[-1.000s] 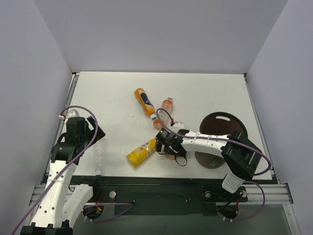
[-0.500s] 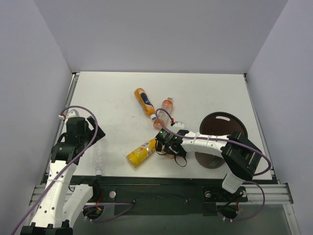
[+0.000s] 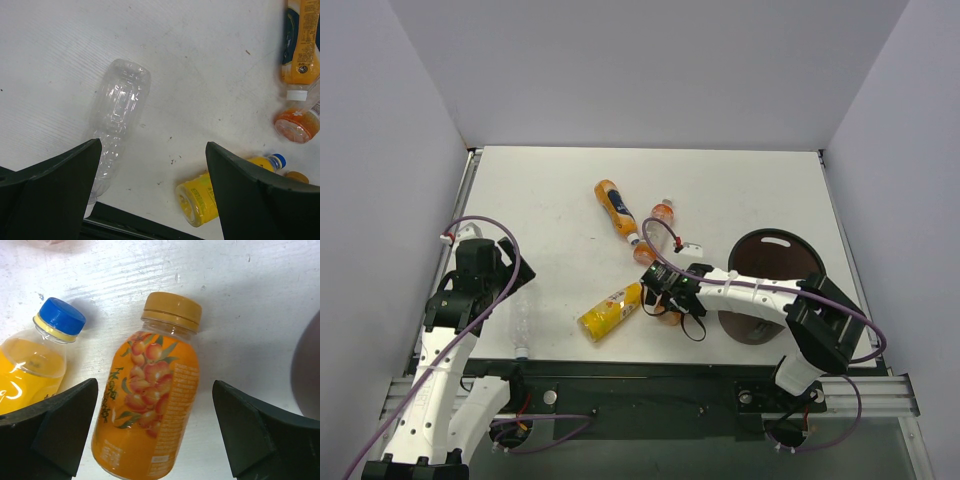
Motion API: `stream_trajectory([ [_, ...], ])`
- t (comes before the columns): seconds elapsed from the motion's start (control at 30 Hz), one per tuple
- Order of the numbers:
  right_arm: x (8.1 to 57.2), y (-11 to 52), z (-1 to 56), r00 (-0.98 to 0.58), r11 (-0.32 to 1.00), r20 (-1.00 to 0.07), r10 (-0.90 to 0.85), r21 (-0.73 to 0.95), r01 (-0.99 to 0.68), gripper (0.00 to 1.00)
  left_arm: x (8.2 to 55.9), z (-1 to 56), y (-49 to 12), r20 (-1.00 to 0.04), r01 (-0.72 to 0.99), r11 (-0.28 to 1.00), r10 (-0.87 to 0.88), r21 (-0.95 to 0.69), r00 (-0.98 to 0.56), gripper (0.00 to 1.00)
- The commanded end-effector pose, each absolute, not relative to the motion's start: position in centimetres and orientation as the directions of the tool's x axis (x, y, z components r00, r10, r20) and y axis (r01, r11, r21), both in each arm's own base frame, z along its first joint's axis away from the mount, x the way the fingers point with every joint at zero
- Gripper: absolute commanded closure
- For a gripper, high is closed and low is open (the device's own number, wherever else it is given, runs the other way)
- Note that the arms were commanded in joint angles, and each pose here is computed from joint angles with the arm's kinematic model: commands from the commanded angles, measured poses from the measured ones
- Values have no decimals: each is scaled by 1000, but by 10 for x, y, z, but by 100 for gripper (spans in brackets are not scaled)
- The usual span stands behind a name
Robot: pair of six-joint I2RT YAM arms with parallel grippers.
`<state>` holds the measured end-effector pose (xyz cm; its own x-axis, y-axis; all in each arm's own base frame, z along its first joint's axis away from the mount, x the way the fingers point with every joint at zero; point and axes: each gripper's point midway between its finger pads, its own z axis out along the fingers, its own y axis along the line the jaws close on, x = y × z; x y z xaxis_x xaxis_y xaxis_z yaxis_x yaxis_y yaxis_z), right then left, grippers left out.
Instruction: Put the plastic bottles in the bin
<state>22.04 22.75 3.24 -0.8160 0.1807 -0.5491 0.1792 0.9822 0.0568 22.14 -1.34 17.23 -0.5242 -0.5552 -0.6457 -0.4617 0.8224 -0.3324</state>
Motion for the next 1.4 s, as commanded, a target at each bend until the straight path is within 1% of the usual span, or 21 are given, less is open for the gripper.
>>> stream_trajectory([
  [0.0, 225, 211, 43, -791, 975, -579, 196, 26, 223, 9, 229, 179, -13, -670, -447, 823, -554, -350, -495, 3],
  [0.2, 224, 209, 42, -792, 975, -579, 194, 23, 222, 19, 229, 178, -13, -668, -447, 824, -552, -348, -500, 3],
  [0.4, 225, 212, 41, -796, 977, -576, 187, 20, 215, 32, 229, 178, -13, -668, -446, 824, -552, -348, -499, 3],
  [0.5, 224, 214, 38, -802, 977, -567, 190, 28, 211, 32, 229, 179, -13, -670, -446, 824, -552, -349, -496, 3],
  [0.73, 224, 220, 33, -816, 980, -550, 179, 28, 197, 30, 229, 178, -13, -669, -447, 824, -552, -348, -498, 3],
  [0.87, 224, 220, 32, -818, 980, -548, 177, 25, 195, 31, 229, 180, -12, -672, -446, 824, -552, -350, -493, 3],
  [0.93, 224, 221, 32, -818, 981, -547, 174, 25, 192, 38, 229, 180, -12, -671, -446, 824, -552, -349, -494, 3],
  [0.97, 225, 221, 34, -815, 981, -552, 175, 28, 192, 45, 229, 179, -12, -671, -447, 824, -552, -349, -495, 3],
  [1.0, 225, 221, 35, -815, 981, -553, 175, 30, 190, 47, 229, 180, -12, -672, -447, 824, -552, -349, -493, 3],
  [1.1, 228, 221, 48, -798, 982, -577, 176, 46, 183, 61, 229, 179, -12, -671, -448, 824, -552, -348, -494, 3],
  [1.2, 231, 218, 69, -775, 986, -613, 152, 36, 165, 62, 229, 180, -12, -671, -447, 823, -554, -350, -493, 3],
  [1.37, 246, 224, 139, -679, 994, -727, 102, 52, 94, 64, 230, 180, -13, -671, -444, 823, -554, -354, -493, 3],
])
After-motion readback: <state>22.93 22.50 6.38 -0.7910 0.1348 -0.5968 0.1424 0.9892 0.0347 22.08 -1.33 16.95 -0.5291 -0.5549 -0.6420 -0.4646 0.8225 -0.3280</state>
